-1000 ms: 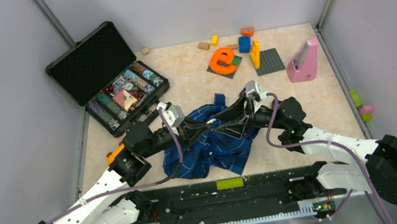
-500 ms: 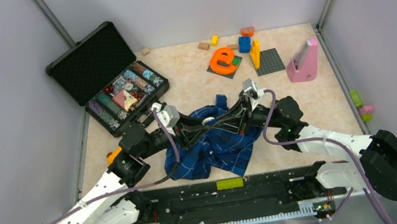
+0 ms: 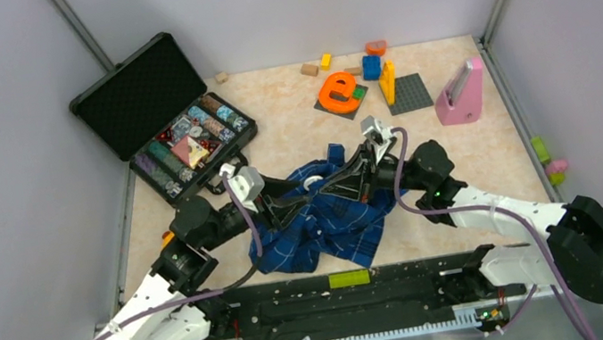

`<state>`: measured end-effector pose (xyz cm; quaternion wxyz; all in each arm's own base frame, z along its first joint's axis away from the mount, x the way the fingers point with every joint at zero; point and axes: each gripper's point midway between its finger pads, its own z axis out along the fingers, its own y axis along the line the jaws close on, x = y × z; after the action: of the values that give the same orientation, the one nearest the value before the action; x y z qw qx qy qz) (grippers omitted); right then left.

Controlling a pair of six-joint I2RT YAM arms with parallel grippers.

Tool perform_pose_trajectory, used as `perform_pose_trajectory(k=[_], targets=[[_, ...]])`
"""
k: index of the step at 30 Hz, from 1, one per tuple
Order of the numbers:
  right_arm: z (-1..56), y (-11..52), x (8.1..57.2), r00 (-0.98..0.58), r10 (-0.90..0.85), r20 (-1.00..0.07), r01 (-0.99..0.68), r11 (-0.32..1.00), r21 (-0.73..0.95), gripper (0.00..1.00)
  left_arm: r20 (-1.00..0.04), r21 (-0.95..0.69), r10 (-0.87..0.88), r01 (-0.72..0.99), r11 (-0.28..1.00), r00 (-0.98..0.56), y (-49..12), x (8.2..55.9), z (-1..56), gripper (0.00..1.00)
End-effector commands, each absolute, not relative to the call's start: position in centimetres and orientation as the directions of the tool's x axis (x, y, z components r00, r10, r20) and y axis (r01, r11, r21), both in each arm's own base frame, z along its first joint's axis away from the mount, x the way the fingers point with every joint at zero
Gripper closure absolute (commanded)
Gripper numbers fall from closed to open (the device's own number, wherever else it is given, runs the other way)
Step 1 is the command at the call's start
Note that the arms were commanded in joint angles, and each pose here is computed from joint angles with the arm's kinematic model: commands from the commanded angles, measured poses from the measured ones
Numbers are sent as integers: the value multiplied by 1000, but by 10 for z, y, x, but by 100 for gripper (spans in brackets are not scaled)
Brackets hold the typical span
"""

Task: Remove the brooch from the garment
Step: Remove the brooch from the clothes.

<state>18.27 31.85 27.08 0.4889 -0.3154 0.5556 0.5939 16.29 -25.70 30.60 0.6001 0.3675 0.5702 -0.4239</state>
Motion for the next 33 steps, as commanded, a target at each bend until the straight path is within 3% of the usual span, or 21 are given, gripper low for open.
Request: perform_pose_trajectory(k=[1,4,10,13,21,28,33], targets=[[302,318,181,-259,267,-928,-957,58,284,100,-993,-78,-119,896,438,-29,-250,174,326,53],[300,317,179,-256,259,-931,-959,55,279,100,-989,-115,-129,904,411,-67,-252,174,331,50],[297,315,180,-255,251,-934,-958,66,279,100,-963,-267,-155,866,424,-221,-251,189,337,32],[299,314,179,-256,252,-933,-958,65,280,100,-944,-328,-109,875,356,-310,-255,184,333,30],[303,313,177,-264,254,-930,-957,48,285,100,-922,-364,30,889,279,-387,-264,183,316,55],[304,315,176,-278,254,-926,-955,32,295,100,-922,-350,69,896,273,-381,-264,183,308,54],[304,317,175,-292,252,-922,-952,12,305,100,-922,-349,68,897,272,-380,-265,185,308,66]])
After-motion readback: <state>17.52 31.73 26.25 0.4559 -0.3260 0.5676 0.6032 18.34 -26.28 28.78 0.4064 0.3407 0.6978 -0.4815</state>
